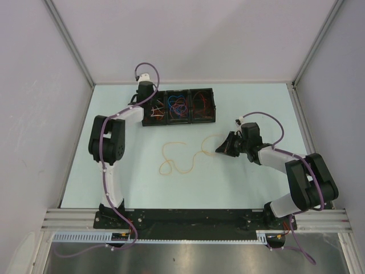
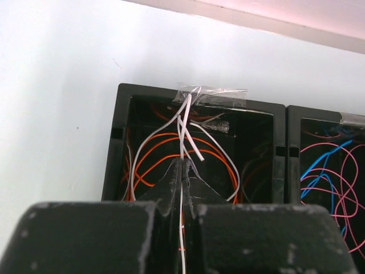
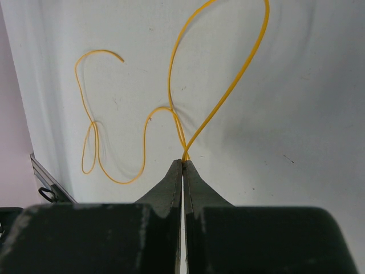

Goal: Untangle the cables

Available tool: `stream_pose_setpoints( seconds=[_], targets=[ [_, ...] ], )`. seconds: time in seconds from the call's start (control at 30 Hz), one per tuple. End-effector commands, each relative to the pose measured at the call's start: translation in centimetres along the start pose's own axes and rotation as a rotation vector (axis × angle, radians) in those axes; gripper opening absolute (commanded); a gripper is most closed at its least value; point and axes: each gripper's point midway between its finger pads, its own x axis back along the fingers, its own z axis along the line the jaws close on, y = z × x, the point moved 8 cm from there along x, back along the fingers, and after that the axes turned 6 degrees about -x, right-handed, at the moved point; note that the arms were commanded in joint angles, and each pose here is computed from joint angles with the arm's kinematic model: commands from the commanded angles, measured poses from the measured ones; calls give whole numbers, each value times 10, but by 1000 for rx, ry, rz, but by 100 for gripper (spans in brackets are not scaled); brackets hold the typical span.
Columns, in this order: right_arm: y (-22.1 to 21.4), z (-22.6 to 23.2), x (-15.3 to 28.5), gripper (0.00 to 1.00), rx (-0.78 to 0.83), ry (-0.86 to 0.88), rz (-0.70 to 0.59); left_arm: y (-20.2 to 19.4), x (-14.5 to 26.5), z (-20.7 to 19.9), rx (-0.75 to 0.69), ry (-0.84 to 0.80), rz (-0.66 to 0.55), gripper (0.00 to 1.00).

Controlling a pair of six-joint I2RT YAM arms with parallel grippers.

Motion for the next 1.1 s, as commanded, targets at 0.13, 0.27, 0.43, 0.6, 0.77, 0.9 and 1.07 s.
stream_pose_setpoints(
  seconds=[0.13, 0.27, 0.43, 0.6, 0.77, 0.9, 1.07],
  targets=[
    [1, 0, -1, 0, 4, 25, 2, 62, 32, 1, 3, -6, -156, 29],
    [1, 0, -1, 0, 2, 25, 2, 78, 44, 0, -9, -28, -167, 37],
    [1, -1, -1, 0, 0, 23, 2, 93, 68, 1, -15, -57, -179, 59],
    [2, -1, 0, 0, 3, 21, -3, 113, 99, 5, -12, -77, -214, 73],
    [0, -1, 0, 0, 8, 23, 4, 130, 142, 9, -14, -112, -209, 78],
    [1, 0, 0, 0, 11, 25, 0, 106, 172, 8, 4, -146, -146, 77],
    [1, 1, 4, 0, 21, 34, -18, 61, 214, -12, -4, -206, -31, 76]
  ],
)
